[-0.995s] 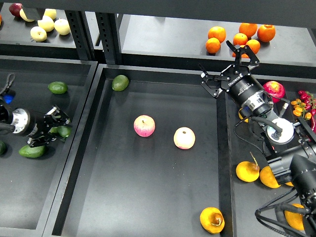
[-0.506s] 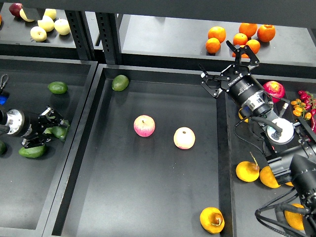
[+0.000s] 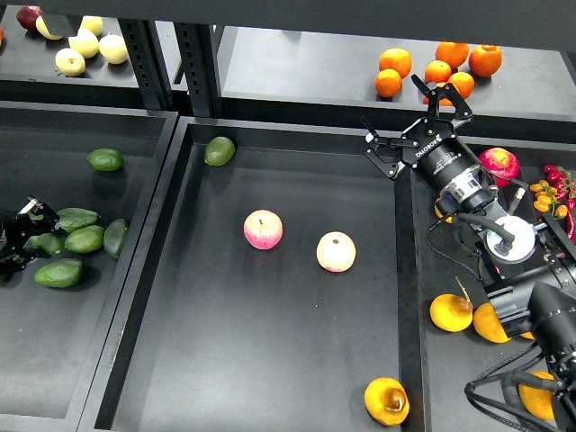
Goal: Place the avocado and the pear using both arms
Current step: 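Lower the avocado among the other avocados and open the left gripper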
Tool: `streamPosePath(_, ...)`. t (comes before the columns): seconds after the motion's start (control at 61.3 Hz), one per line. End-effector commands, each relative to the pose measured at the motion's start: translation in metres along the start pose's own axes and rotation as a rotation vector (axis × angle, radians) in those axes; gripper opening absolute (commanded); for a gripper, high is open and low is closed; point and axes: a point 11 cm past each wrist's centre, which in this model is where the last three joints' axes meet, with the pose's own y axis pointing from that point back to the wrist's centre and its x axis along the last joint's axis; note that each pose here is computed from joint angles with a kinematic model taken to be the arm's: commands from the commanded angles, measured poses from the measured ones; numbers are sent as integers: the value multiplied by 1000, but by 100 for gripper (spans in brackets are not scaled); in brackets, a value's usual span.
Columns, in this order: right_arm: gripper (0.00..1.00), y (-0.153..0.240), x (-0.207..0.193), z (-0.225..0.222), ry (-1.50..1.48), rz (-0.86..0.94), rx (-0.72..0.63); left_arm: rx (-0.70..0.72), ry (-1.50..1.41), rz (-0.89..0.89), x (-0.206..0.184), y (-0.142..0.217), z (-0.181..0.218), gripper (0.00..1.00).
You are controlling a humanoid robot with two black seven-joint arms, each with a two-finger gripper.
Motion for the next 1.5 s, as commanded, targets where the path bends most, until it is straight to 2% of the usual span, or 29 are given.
streamPosePath(0.0,100,0,0,0,0,0,-1,19,26,6,3,-3,-12,12)
streamPosePath(0.391,100,-1,-1,5,6,-1,-18,90,96,49,17,-8,-51,14)
streamPosePath(0.783,100,-1,-1,5,6,-1,-18,134,138,91,30,-7,-71,15)
streamPosePath(1.484,100,-1,-1,5,7,-1,-18,196,161,90,21,-22,-94,18)
